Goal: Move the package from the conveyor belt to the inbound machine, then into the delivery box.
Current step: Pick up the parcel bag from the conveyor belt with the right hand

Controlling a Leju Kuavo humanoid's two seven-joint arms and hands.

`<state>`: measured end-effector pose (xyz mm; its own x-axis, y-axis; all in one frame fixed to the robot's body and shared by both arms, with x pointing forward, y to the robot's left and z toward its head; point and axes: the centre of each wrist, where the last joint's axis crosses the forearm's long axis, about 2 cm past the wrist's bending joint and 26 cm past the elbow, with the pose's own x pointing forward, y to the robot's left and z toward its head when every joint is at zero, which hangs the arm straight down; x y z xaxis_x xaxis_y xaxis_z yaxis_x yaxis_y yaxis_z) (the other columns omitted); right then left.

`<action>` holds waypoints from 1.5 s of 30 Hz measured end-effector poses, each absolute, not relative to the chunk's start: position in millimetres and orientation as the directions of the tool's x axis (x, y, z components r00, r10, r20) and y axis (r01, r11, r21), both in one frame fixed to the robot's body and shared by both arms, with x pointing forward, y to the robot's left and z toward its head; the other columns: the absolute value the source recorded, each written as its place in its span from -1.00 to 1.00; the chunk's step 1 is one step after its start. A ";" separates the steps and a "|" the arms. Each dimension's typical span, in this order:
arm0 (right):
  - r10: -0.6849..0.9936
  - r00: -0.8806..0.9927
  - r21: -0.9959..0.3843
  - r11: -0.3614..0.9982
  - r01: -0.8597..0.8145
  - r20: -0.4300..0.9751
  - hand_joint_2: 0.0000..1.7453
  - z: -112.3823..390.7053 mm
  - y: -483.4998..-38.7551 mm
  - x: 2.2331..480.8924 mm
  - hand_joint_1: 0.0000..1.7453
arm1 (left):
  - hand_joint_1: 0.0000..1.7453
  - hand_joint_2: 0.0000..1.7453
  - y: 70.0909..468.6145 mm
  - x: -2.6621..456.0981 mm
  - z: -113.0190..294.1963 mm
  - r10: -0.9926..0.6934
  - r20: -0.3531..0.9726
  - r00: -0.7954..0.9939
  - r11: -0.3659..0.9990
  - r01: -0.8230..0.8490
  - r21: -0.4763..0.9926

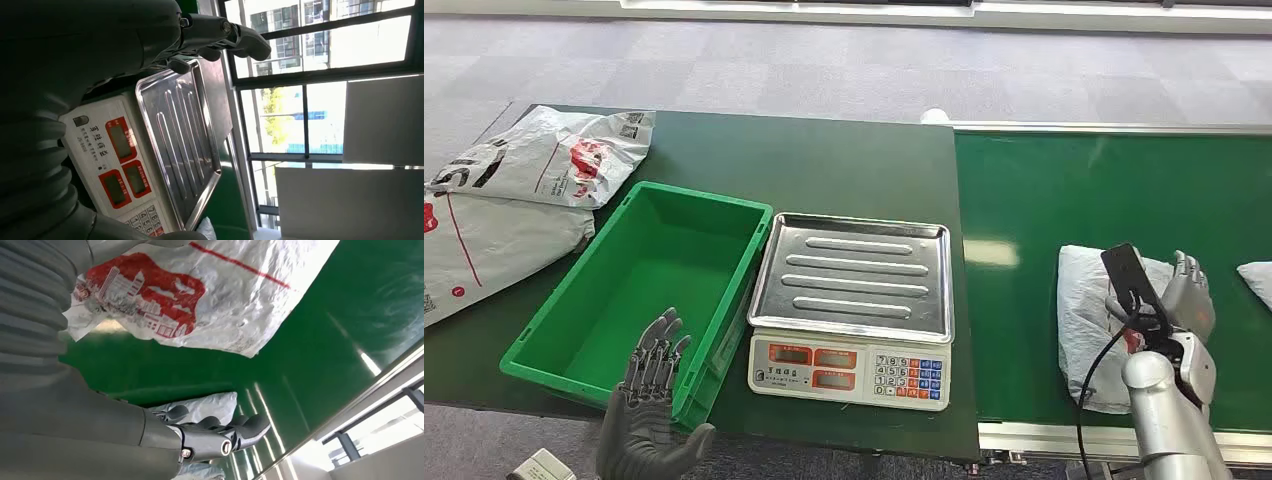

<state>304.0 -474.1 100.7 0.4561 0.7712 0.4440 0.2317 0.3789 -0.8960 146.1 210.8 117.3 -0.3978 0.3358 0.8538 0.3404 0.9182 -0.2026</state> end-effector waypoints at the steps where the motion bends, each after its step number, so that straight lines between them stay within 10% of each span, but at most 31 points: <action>1: 0.770 0.457 -0.895 0.378 0.235 0.445 1.00 100.8 -474.6 302.8 -1.00 | -1.00 1.00 210.7 146.2 117.2 0.336 0.854 -0.397 0.918 0.341 -0.203; 11: 0.754 0.474 -0.891 0.382 0.247 0.454 1.00 102.0 -480.0 292.2 -1.00 | -1.00 1.00 210.0 146.7 116.1 0.342 0.855 -0.390 0.913 0.355 -0.204; 19: 0.703 0.652 -0.819 0.532 -0.216 0.285 1.00 63.7 -487.9 276.6 -1.00 | -1.00 1.00 208.7 152.9 113.7 0.352 0.857 -0.377 0.900 0.388 -0.199; 27: 0.699 0.674 -0.739 0.580 -0.342 0.237 1.00 43.5 -493.5 277.6 -0.95 | -1.00 1.00 209.1 153.5 108.0 0.339 0.863 -0.373 0.909 0.368 -0.198; 31: 0.705 0.671 -0.723 0.585 -0.367 0.230 1.00 42.7 -493.5 279.8 0.97 | -1.00 1.00 208.8 153.0 106.3 0.336 0.867 -0.369 0.911 0.362 -0.199; 45: 0.731 0.641 -0.754 0.554 -0.354 0.236 1.00 49.9 -499.0 286.0 1.00 | -1.00 1.00 206.7 151.3 103.9 0.342 0.867 -0.363 0.908 0.364 -0.206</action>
<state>286.0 -499.0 49.9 0.6406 0.7309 0.2356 -0.3545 0.5535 -0.7536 151.3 206.7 103.9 -0.3630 0.3420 0.8668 0.3645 0.9082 -0.2057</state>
